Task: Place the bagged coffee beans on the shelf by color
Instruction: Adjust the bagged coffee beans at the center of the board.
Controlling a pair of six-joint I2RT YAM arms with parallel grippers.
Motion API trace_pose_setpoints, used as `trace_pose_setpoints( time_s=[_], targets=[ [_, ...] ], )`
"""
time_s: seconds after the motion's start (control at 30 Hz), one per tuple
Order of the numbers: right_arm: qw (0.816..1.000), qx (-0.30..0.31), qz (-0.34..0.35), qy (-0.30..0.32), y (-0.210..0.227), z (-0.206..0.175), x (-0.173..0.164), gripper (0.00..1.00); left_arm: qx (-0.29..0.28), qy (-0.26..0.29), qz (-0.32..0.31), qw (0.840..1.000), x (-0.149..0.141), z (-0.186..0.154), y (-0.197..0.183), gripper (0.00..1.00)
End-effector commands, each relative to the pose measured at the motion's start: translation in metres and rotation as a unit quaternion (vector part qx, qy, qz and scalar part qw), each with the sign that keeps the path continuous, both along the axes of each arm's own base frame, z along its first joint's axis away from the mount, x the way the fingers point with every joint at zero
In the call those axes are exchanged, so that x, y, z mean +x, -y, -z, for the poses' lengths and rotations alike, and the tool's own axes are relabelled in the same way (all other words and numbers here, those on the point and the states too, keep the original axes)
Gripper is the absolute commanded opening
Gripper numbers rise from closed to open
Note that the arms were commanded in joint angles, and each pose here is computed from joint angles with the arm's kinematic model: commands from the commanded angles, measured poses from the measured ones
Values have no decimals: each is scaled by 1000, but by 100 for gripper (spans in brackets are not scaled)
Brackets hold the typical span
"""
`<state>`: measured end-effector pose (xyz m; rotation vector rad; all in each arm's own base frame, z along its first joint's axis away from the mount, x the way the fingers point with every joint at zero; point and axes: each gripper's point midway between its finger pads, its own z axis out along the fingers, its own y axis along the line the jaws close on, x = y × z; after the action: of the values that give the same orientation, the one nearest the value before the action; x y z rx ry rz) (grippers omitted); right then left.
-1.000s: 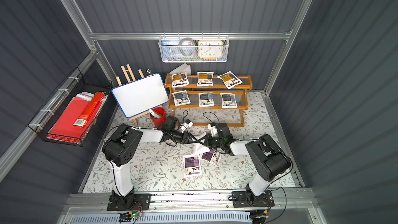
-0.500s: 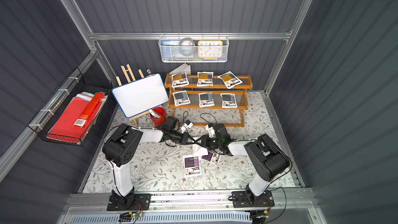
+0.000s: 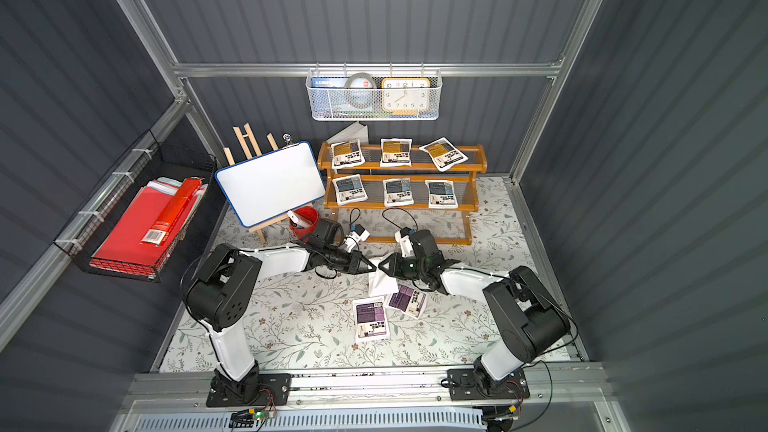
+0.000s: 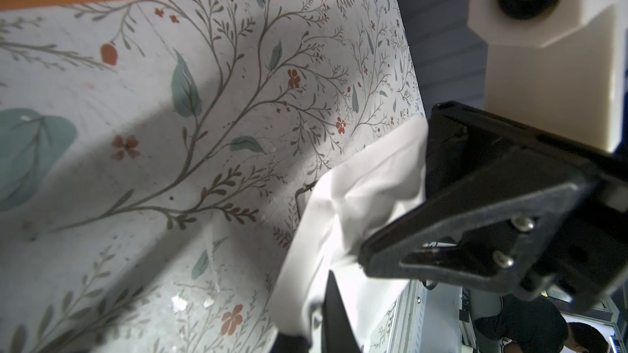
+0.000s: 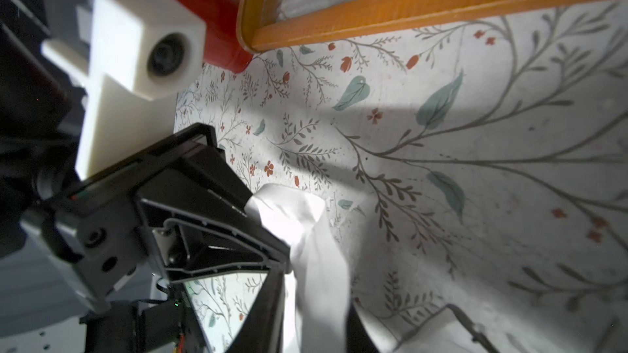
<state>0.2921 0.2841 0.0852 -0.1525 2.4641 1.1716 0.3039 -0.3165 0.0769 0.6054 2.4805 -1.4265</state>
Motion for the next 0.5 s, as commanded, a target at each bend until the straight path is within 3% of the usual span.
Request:
trace_pose_setpoints(
  time_s=[0.0, 0.2, 0.3, 0.4, 0.47],
  targets=[
    [1000, -7, -9, 19, -2, -7, 6, 12, 26, 16, -7, 1000, 0, -3, -10, 0],
    [1000, -6, -13, 16, -3, -8, 5, 12, 37, 16, -43, 998, 10, 1, -28, 0],
    [1000, -6, -10, 22, -3, -13, 7, 0, 31, 12, -59, 998, 17, -2, -31, 0],
    [999, -33, 9, 37, 4, -16, 14, 0, 6, -15, -76, 997, 24, -6, -33, 25],
    [995, -76, 28, 54, 14, -17, 21, 0, -7, -19, -100, 995, 34, -12, -37, 31]
  ],
)
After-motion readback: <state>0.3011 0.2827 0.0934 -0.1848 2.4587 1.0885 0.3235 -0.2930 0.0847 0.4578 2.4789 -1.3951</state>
